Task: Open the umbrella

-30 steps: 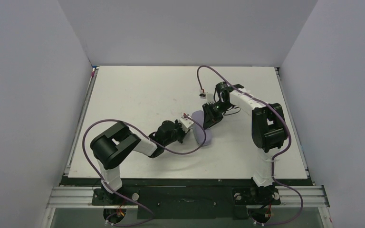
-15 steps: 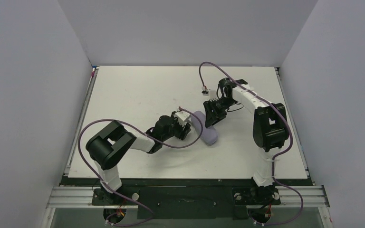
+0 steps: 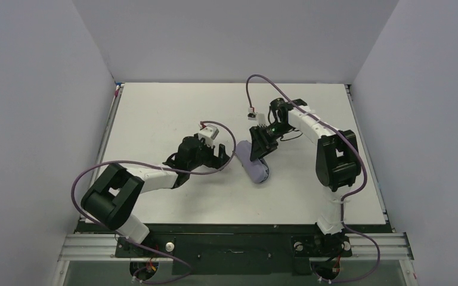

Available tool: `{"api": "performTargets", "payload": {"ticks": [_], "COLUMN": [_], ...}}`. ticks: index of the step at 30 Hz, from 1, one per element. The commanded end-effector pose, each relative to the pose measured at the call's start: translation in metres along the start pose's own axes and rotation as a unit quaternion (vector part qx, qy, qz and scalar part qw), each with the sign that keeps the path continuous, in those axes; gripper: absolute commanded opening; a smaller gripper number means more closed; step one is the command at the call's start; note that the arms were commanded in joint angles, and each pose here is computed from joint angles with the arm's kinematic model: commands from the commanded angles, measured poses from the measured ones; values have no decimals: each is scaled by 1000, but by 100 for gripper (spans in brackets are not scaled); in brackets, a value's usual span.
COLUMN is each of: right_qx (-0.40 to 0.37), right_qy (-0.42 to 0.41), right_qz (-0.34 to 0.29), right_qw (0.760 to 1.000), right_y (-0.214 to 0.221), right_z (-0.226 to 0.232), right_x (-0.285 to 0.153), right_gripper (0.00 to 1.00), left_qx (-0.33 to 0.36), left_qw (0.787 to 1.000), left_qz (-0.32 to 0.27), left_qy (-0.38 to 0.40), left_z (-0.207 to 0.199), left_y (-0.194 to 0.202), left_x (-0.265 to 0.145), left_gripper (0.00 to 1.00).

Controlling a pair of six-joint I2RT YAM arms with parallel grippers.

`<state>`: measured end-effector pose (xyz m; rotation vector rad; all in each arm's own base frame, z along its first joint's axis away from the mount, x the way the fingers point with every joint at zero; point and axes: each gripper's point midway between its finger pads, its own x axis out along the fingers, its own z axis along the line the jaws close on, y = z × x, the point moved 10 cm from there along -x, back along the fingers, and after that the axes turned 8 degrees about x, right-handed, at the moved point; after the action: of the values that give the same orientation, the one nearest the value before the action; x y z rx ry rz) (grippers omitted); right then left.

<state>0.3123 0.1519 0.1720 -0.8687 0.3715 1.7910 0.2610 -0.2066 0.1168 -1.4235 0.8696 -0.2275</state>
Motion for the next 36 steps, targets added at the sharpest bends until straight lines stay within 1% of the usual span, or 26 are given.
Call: {"api": "performTargets", "payload": {"ticks": [1,2,3,4,7,10,11,12,16,19,22,25,29,32,36], "right_qx": [-62,-70,-78,-84,-95,-105,-107,-111,-118,-120,-114,-115,-98,-90,-84], "right_qy": [-40,-40,-41,-40,-41,-42,-42,-42,-41,-36,-27,8,58,95,109], "right_qz": [-31,-30,-25,-24,-17,-18,-18,-21,-32,-39,-36,-31,-27,-22,-30], "right_qw": [997,996,996,995,994,993,993,993,992,991,992,993,993,991,990], "right_y": [-4,-4,-4,-4,-4,-5,-6,-7,-10,-10,-7,-1,5,10,8], "right_z": [37,39,42,42,46,48,49,50,53,53,50,41,22,11,14], "right_x": [-15,-14,-11,-9,-1,5,7,8,12,14,16,16,12,11,14], "right_gripper": [45,46,48,51,52,52,52,52,52,52,52,52,51,52,54], "left_qx": [-111,-124,-151,-172,-207,-247,-254,-264,-298,-300,-293,-293,-299,-300,-311], "left_qw": [994,992,988,985,978,969,966,964,954,953,954,951,948,947,943], "left_qz": [7,2,9,5,12,8,14,10,34,39,65,92,101,105,107], "left_qy": [2,5,5,7,14,27,33,38,22,14,2,-19,-44,-52,-55], "left_z": [7,8,10,9,8,5,4,3,4,1,-6,-5,4,9,12], "left_y": [-29,-37,-37,-45,-49,-58,-57,-63,-62,-63,-55,-42,-28,-21,-14], "left_x": [-5,-3,-2,0,8,16,19,22,38,44,49,43,29,23,21], "left_gripper": [83,83,88,90,92,99,98,97,97,97,100,92,85,84,81]}}
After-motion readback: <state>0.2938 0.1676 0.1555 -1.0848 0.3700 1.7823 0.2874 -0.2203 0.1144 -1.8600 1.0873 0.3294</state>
